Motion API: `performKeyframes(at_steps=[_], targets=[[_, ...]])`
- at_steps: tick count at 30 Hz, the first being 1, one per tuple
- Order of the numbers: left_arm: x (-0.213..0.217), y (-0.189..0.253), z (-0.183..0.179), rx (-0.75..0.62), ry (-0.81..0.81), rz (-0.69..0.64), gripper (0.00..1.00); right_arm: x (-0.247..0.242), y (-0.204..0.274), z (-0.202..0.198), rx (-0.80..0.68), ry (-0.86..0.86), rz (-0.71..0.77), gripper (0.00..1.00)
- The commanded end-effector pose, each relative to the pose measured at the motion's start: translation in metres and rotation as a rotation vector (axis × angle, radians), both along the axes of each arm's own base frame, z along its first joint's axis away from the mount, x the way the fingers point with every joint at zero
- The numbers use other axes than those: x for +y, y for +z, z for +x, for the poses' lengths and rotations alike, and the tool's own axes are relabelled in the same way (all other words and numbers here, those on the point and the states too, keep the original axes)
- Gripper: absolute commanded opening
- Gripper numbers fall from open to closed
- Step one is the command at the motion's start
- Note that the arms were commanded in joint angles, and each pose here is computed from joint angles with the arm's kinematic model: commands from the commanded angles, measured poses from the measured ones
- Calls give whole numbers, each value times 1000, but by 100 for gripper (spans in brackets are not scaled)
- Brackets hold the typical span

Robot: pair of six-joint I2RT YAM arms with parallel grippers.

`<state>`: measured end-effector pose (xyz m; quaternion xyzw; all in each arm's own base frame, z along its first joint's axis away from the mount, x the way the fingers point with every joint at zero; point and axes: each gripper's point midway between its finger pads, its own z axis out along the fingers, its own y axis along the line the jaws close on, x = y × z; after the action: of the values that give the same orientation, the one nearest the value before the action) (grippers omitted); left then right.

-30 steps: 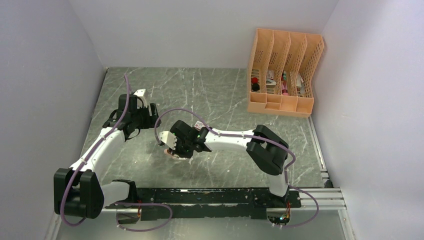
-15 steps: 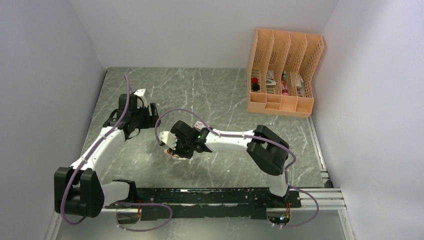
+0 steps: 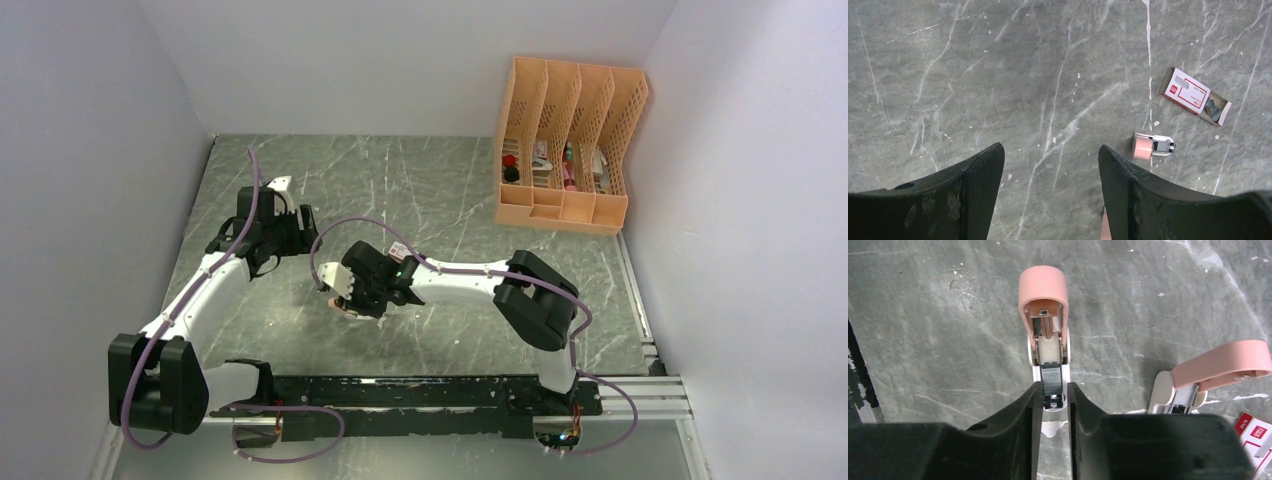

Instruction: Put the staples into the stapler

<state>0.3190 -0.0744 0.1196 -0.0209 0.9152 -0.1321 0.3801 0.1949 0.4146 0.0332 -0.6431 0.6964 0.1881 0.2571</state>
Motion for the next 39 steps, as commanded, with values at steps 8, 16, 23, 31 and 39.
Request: performKeyframes(at_steps=[8,16,23,31,39], targets=[[2,13,6,-32,2,-5,74,-19,-22,11,-29,-38,-71,40],[2,15,6,-38,4,-4,74,-11,-8,10,-26,-35,-19,45],[3,16,5,-40,5,-4,74,-3,3,6,-10,-28,34,50],[3,17,6,-43,5,-4,74,0,13,5,-7,-32,77,55],[3,17,6,-46,8,-5,74,1,51,20,-2,-104,229,56]])
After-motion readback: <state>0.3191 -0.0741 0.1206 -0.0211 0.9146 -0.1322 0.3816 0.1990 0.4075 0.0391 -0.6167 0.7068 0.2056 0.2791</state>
